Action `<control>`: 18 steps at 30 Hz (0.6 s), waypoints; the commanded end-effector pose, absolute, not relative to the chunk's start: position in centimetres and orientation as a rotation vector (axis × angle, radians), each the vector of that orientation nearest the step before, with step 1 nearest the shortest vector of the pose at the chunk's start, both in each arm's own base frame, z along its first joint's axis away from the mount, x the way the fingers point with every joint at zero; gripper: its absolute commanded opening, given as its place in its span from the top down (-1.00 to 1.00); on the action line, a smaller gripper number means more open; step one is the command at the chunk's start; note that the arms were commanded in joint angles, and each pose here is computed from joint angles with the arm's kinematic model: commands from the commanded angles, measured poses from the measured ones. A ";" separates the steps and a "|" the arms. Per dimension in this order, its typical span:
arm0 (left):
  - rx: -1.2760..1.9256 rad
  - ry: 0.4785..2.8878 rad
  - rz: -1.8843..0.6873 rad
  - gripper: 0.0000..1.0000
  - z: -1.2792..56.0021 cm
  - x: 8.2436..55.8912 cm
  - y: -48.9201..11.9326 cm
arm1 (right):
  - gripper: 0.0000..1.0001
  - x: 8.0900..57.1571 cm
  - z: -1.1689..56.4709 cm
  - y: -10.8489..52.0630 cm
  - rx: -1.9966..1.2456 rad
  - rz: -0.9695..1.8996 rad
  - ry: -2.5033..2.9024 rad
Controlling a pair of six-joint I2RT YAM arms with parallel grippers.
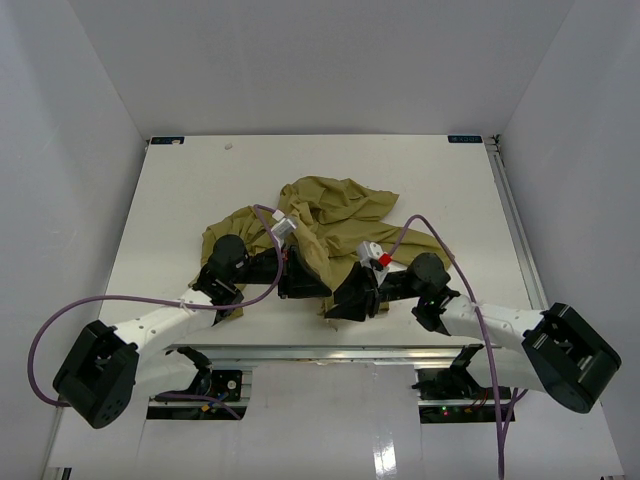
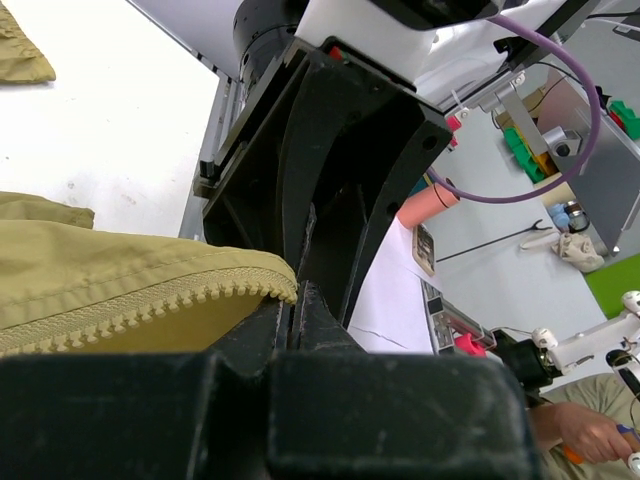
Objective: Zip up the jacket
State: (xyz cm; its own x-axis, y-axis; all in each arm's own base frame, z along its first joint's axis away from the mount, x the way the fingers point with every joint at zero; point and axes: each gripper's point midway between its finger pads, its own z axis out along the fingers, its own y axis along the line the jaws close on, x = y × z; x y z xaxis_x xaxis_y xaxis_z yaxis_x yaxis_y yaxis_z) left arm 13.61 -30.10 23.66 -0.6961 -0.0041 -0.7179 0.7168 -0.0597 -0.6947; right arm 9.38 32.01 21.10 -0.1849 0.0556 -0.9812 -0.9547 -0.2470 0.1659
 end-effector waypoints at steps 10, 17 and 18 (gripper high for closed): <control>0.747 1.674 -1.694 1.00 24.0 15.0 -30.0 | 0.56 8.8 21.2 32.3 -1.239 1.597 1.120; 0.717 1.717 -1.550 1.00 23.2 16.5 -29.7 | 0.27 8.6 21.4 31.9 -1.219 1.590 1.128; 0.716 1.716 -1.546 1.00 23.2 16.5 -29.6 | 0.26 8.6 21.3 31.8 -1.217 1.588 1.132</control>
State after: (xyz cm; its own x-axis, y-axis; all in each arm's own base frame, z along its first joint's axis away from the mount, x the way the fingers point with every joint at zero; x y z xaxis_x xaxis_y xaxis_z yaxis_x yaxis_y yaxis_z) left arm 15.08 -29.87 22.03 -0.6671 -0.0169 -0.7448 0.7427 0.0632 -0.6666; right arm 9.22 32.21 20.25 -0.2367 0.0392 -0.9708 -0.9435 -0.2478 0.2200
